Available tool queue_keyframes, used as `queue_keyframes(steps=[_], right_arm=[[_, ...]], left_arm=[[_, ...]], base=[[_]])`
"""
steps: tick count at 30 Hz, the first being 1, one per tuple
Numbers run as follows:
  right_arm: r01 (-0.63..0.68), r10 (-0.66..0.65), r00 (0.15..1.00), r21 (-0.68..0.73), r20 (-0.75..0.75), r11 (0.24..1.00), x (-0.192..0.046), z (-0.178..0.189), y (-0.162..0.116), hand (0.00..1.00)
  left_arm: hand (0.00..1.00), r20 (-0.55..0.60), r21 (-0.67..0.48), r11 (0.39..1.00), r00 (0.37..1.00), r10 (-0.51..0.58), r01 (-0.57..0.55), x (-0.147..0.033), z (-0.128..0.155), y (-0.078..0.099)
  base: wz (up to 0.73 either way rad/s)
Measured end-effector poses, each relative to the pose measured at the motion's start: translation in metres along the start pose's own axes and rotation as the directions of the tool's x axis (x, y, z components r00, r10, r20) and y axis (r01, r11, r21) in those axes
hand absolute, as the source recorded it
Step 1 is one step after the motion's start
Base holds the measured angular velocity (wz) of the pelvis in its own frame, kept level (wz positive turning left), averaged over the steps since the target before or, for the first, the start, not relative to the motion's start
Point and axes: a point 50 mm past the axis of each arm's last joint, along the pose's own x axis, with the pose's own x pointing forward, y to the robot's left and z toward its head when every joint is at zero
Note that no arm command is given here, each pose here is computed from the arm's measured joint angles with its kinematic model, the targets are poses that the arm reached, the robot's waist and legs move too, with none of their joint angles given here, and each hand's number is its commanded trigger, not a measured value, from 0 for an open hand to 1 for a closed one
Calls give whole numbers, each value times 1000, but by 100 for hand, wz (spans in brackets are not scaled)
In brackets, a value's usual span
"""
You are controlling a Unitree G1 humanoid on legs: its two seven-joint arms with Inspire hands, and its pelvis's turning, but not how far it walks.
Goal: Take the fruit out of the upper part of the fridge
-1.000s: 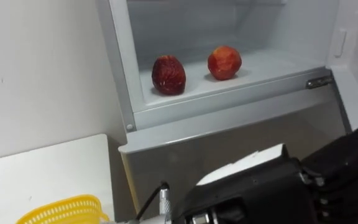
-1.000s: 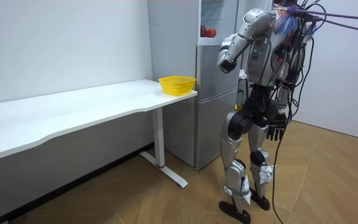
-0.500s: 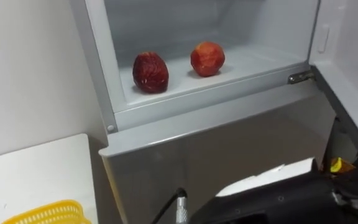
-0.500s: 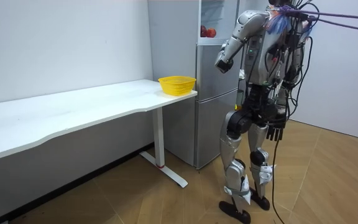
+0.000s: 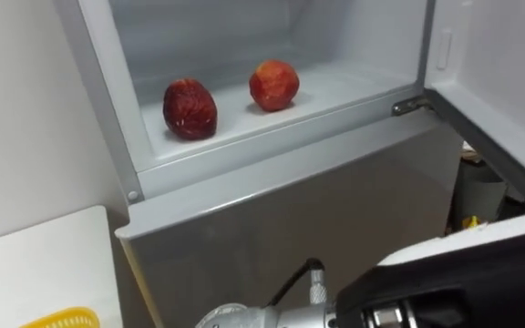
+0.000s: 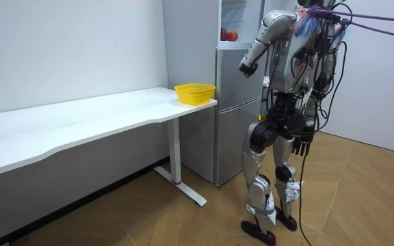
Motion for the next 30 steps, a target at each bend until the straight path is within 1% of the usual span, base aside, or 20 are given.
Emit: queue_keyframes(steps=[10,16,26,29,30], right_arm=[[8,-8,1000,-4,10,1000,0,5,-3,0],[10,-10,1000,-20,16,1000,0,9,-5,0],[7,-6,1000,-10,15,1000,0,8,-4,0],[2,-2,1000,-9,19,1000,0,9,-4,0],[0,1,1000,-9,21,1000,-1,11,-5,0]], left_arm=[[0,29,-44,999,1000,-3,4,15,-3,-5],[0,22,-42,999,1000,5,-4,21,-3,-5],[0,16,-35,999,999,30,-30,20,-3,-3],[0,0,-7,999,999,37,-37,17,-1,-3],[0,0,9,999,999,42,-42,13,2,-3]], base=[[0],[0],[-2],[0],[0]])
